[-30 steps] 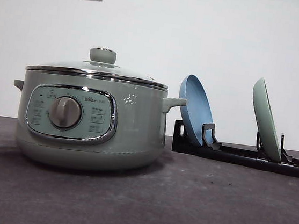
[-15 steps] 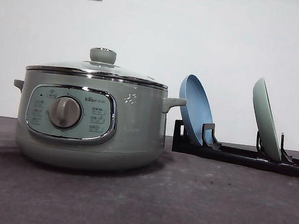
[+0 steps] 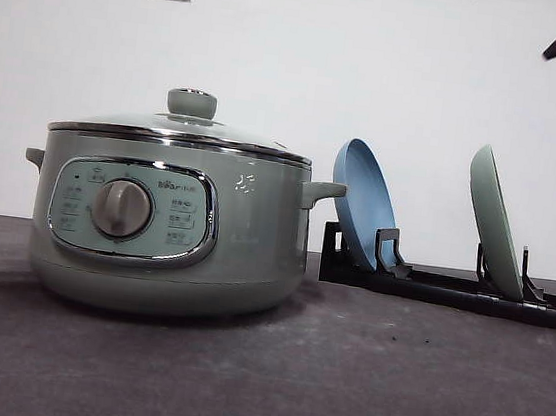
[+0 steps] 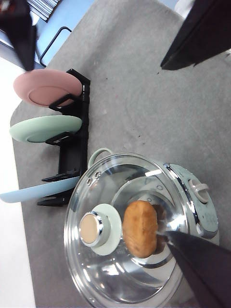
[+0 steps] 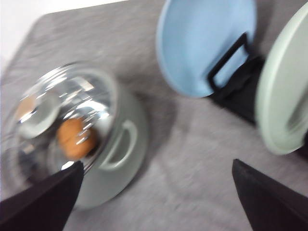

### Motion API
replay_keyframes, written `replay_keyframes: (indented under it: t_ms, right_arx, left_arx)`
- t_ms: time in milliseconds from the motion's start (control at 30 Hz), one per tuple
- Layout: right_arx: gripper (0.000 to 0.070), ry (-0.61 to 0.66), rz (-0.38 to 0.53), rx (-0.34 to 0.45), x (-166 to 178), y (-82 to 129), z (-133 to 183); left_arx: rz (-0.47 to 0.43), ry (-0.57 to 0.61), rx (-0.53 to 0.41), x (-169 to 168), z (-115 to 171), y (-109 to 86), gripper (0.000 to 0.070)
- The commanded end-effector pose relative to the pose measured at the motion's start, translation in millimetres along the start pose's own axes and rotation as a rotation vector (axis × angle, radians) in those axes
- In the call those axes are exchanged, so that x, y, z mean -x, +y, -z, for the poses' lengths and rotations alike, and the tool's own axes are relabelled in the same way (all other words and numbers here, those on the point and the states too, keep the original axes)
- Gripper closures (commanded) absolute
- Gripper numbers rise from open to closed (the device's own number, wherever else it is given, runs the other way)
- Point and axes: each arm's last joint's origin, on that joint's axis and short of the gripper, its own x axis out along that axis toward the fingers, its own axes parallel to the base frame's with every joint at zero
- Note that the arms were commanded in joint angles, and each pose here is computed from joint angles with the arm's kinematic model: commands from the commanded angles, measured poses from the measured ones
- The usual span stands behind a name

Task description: Transfer potato from steamer to green plate

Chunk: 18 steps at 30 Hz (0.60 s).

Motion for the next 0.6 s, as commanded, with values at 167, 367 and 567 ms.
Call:
replay_keyframes:
  t_ms: [167, 367, 567]
  right_arx:
    - [0.0081, -0.009, 0.090, -0.005, -37, -20, -39]
    - [0.0082, -0.007, 0.125, -0.039, -64, -45, -56]
    - [0.0082, -0.027, 0.143, -0.062, -83, -69, -63]
  left_arx:
    - [0.012, -0.008, -0.008, 3, -5, -2.3, 0.0000]
    - [0.011, -0.006, -0.006, 3, -5, -2.3, 0.0000]
    - [0.011, -0.006, -0.006, 3, -5, -2.3, 0.0000]
